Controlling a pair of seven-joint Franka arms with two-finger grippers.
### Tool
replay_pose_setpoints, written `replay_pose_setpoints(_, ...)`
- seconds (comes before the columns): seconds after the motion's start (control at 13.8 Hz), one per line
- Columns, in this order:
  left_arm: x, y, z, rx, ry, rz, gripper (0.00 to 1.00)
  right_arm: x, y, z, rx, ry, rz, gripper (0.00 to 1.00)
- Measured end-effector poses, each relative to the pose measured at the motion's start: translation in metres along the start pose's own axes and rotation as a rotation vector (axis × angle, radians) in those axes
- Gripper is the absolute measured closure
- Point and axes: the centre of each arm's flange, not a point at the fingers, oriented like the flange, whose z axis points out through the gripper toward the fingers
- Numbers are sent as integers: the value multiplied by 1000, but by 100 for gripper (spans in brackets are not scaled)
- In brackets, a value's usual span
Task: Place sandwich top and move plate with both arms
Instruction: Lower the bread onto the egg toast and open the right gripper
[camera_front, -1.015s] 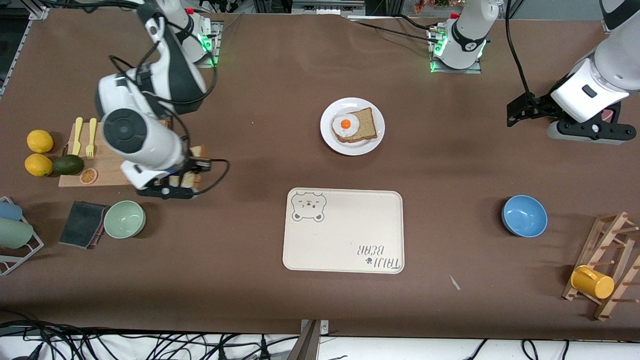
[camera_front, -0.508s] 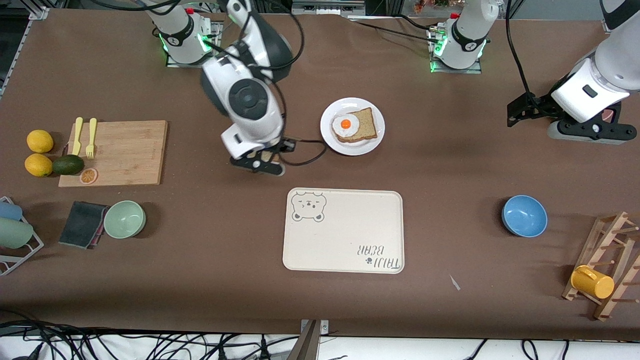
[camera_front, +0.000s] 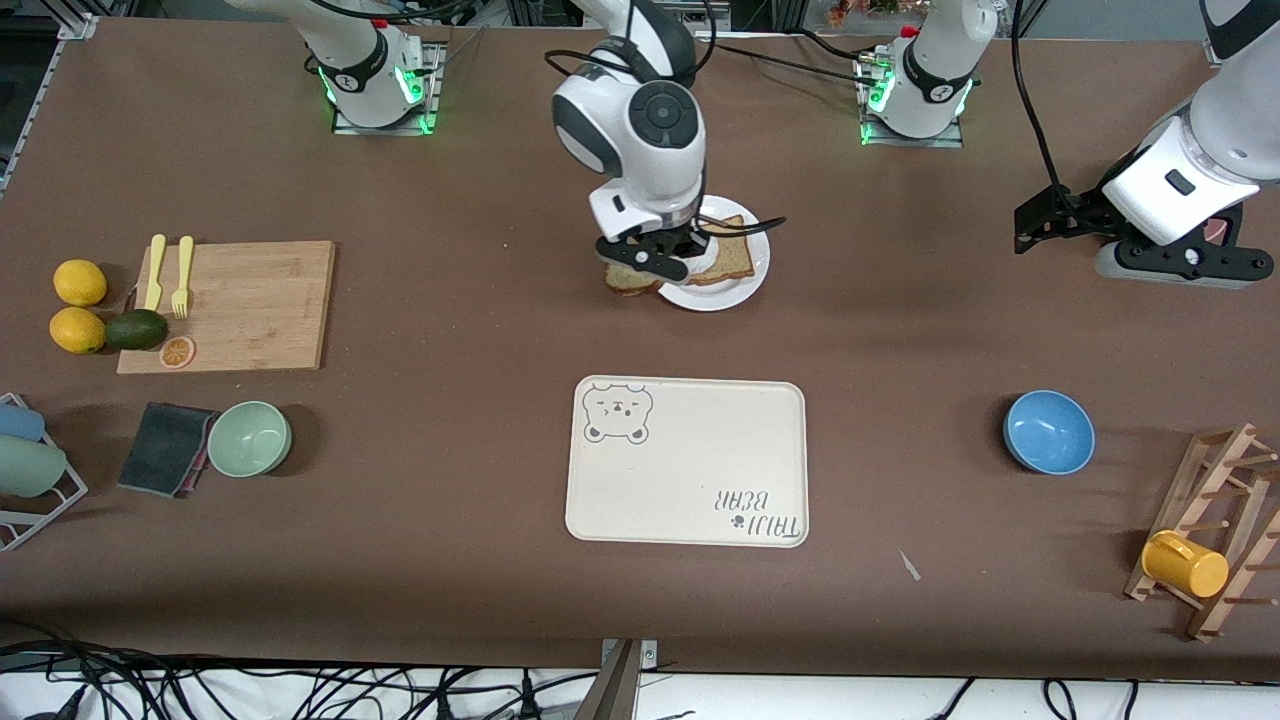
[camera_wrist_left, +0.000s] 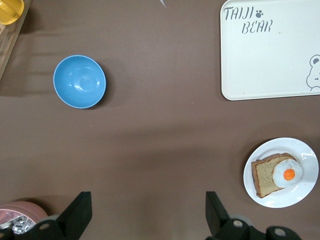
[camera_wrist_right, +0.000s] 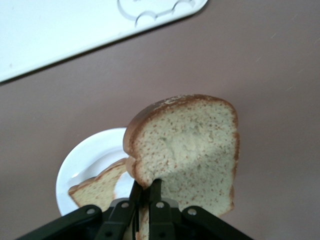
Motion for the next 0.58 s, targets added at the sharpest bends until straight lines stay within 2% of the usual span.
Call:
replay_pose_setpoints(0.29,0,0,0,0,0,0,0,-35,-15,8,29,-2,40,91)
replay_pose_setpoints(0.58,0,0,0,0,0,0,0,-61,-23,38,21,-6,47,91)
